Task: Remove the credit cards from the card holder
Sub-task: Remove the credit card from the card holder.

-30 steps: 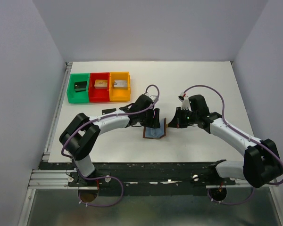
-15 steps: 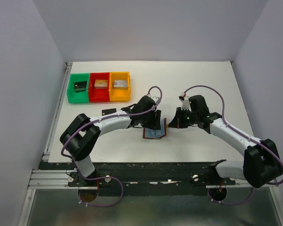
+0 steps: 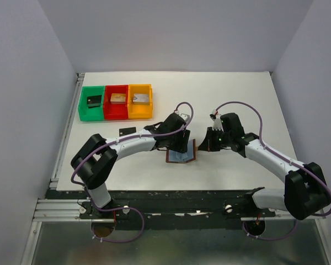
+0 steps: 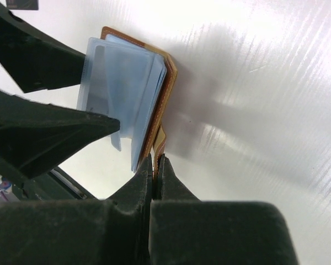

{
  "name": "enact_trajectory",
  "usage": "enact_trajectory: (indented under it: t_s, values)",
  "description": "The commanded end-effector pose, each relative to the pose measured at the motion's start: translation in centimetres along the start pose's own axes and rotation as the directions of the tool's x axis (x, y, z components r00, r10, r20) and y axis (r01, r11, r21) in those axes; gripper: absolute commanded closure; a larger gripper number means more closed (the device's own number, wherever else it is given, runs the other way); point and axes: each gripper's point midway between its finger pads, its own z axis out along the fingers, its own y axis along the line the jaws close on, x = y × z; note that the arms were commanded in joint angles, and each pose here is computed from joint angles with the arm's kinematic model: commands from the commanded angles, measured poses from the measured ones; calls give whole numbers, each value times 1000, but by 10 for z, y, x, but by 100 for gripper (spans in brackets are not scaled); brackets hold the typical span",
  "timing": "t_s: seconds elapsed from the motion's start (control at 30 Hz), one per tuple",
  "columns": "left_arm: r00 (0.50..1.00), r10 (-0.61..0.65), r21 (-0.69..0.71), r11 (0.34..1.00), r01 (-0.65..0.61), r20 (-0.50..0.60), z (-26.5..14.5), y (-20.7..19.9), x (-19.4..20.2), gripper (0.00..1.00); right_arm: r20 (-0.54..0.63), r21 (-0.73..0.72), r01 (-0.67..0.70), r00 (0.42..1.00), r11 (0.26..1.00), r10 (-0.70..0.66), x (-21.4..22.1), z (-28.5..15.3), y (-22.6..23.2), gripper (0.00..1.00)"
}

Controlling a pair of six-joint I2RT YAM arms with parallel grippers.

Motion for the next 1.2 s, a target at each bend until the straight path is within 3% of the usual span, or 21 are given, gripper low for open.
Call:
enact_trajectory:
  t_s: [0.0, 0.63, 1.0, 1.07, 1.17]
  values:
    - [998, 59, -17, 998, -59, 17, 0, -9, -10, 34, -10, 57, -32, 999, 998, 33, 9, 5, -16, 100]
    - [997, 77, -50, 996, -76, 20, -4, -8, -9, 32, -17, 82, -45, 999, 996, 47, 16, 8, -23, 100]
    - [997, 50, -239, 971, -33, 67, -20, 37, -7, 32, -13, 168, -62, 998, 984, 65, 18, 4, -36, 100]
    - [996, 39, -244, 970, -19, 76, -22, 41, -7, 32, -13, 184, -66, 997, 981, 70, 17, 3, -39, 96]
    - [997, 23, -258, 966, -3, 77, -23, 49, -6, 32, -14, 203, -70, 997, 977, 74, 16, 0, -40, 80]
